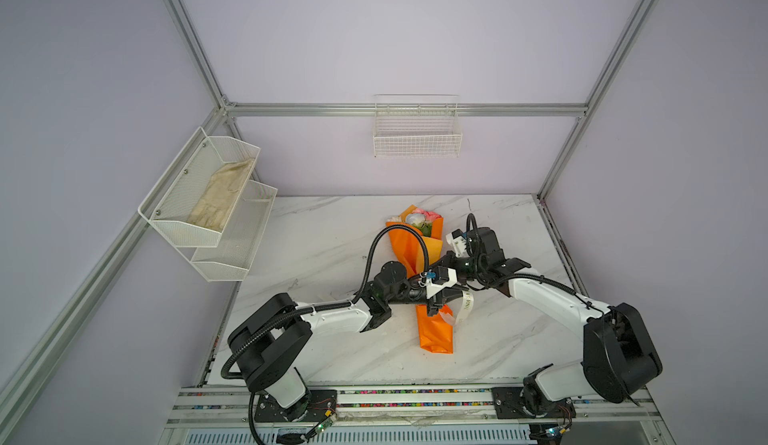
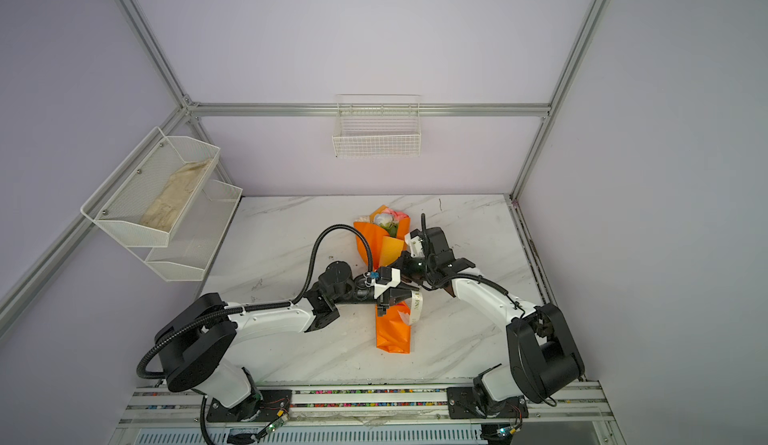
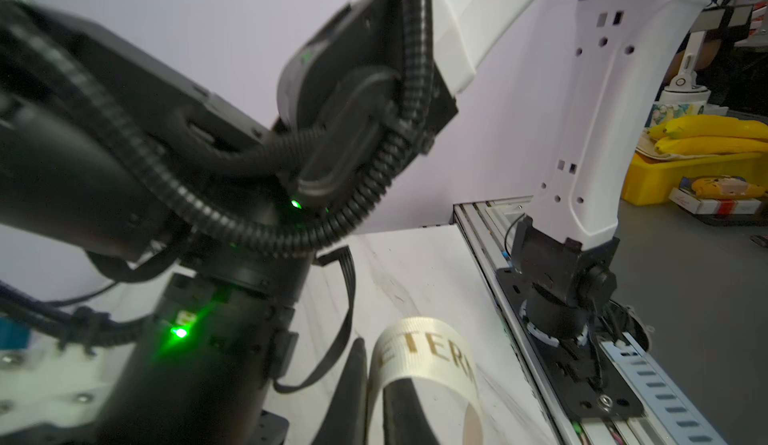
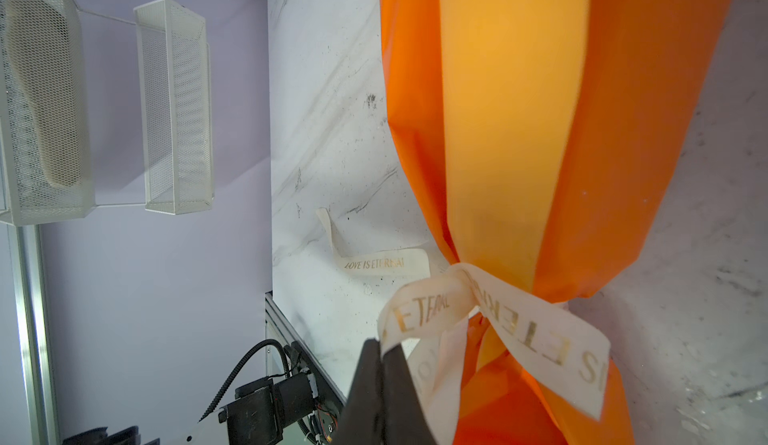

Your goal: Tie the bouquet of fake flowers

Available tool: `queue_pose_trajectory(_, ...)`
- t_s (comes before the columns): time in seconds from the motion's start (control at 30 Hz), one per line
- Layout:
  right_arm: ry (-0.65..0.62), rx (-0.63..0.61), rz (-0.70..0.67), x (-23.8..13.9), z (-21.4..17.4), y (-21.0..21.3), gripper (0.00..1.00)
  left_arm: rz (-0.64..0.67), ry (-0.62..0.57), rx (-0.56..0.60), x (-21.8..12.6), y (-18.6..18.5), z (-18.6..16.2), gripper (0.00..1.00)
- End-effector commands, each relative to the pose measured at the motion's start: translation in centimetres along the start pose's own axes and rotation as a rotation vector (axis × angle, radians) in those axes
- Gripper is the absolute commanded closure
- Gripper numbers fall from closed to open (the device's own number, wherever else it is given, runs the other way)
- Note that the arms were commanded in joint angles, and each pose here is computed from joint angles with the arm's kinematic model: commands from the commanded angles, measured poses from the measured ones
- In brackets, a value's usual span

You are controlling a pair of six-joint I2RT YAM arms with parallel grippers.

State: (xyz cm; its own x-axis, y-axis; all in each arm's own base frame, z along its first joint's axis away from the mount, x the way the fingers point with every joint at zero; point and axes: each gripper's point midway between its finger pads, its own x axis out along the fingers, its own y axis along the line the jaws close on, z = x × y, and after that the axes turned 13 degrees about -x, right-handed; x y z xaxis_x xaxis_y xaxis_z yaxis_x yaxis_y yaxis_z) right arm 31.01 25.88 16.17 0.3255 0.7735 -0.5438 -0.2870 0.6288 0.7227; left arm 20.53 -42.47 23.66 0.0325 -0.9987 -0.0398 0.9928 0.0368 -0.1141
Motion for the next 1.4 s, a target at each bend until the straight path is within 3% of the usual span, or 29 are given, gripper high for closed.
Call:
queue_pose_trajectory(0.0, -0.013, -0.001, 0.005, 0.1, 0.7, 0.2, 0.95, 0.017, 0.07, 0.067, 1.9, 0.2, 0.5, 0.9)
queue_pose_trajectory(0.33, -0.016, 0.003, -0.009, 0.1, 0.7, -0.1, 0.94, 0.146, 0.297, 0.123, 4.3, 1.8, -5.0, 0.85)
queue_pose_trajectory(0.47, -0.014, 0.002, -0.007, 0.0, 0.6, -0.1, 0.94, 0.188, 0.295, 0.096, 3.9, 2.0, -4.1, 0.56)
queue_pose_trajectory(0.6, -0.006, -0.005, 0.004, 0.1, 0.6, 0.0, 0.94, 0.222, 0.263, 0.095, 1.8, 1.3, -1.7, 0.41)
queue_pose_trajectory(0.7, 0.007, -0.018, 0.017, 0.1, 0.3, 0.2, 0.95, 0.244, 0.215, 0.063, -0.5, 0.4, 0.2, 0.39)
queue_pose_trajectory(0.8, 0.012, -0.028, 0.024, 0.0, 0.2, 0.4, 0.95, 0.363, 0.138, 0.012, -4.2, 1.5, 1.9, 0.39)
queue_pose_trajectory(0.87, 0.016, -0.028, 0.047, 0.0, 0.1, 0.9, 0.95, 0.502, 0.119, -0.061, -7.0, 3.8, 1.2, 0.41)
queue_pose_trajectory(0.97, 0.006, -0.031, 0.064, -0.4, 0.2, 1.4, 0.95, 0.592, 0.169, -0.132, -9.2, 5.9, -0.9, 0.43)
queue_pose_trajectory(1.23, 0.015, -0.038, 0.092, -0.7, 0.0, 2.1, 0.94, 0.596, 0.317, -0.2, -7.0, 8.0, -4.2, 0.37)
queue_pose_trajectory(1.37, 0.008, -0.039, 0.094, -0.8, 0.1, 2.2, 0.94, 0.644, 0.323, -0.217, -6.8, 9.1, -5.0, 0.37)
